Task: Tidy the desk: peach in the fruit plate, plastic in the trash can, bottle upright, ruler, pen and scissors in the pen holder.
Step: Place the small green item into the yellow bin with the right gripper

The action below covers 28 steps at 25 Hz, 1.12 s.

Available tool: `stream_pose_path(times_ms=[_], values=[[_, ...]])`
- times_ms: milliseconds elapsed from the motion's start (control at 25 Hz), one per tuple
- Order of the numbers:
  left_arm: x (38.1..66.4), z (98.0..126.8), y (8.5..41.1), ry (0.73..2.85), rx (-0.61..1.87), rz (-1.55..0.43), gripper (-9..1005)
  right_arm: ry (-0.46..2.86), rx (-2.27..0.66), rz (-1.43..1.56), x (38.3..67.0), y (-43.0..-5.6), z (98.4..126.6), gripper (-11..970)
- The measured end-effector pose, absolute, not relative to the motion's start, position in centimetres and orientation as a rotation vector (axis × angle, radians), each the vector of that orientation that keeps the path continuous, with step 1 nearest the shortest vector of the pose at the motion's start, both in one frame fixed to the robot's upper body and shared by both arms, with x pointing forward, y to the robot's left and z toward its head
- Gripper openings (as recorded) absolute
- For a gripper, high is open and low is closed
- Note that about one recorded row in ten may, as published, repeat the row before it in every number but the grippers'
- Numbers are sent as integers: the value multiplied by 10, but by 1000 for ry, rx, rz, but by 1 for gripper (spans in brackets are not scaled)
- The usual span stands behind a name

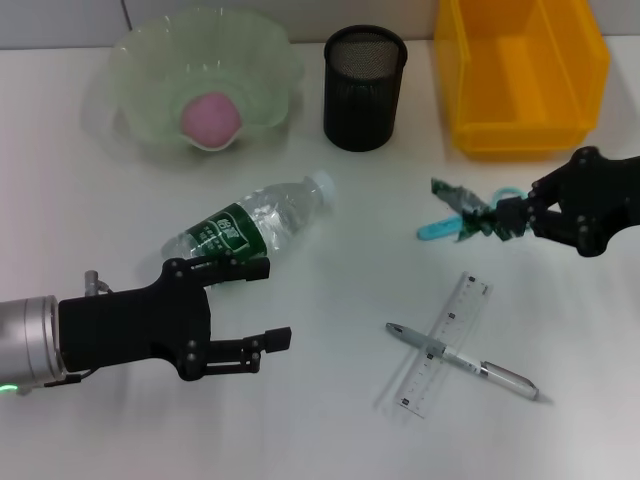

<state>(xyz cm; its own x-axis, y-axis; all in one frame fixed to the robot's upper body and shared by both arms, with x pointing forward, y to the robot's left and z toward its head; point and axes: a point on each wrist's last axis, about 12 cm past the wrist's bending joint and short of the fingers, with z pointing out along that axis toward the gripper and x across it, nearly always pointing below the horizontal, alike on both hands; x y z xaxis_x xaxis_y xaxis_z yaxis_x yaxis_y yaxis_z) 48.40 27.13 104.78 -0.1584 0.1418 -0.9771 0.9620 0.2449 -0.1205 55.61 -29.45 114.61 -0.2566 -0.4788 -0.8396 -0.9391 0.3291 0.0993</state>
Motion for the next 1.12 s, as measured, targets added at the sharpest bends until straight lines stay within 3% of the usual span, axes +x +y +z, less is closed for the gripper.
stream_pose_path(times_ms=[440, 760, 1120], values=[[493, 1052, 266, 1519, 1084, -1047, 812, 1610, -947, 850, 534, -316, 1113, 2], [494, 1053, 266, 1516, 1087, -1046, 812, 1534, -870, 801, 525, -306, 1082, 3], [493, 1053, 266, 1517, 1084, -1048, 812, 1470, -761, 722, 530, -296, 1075, 4]])
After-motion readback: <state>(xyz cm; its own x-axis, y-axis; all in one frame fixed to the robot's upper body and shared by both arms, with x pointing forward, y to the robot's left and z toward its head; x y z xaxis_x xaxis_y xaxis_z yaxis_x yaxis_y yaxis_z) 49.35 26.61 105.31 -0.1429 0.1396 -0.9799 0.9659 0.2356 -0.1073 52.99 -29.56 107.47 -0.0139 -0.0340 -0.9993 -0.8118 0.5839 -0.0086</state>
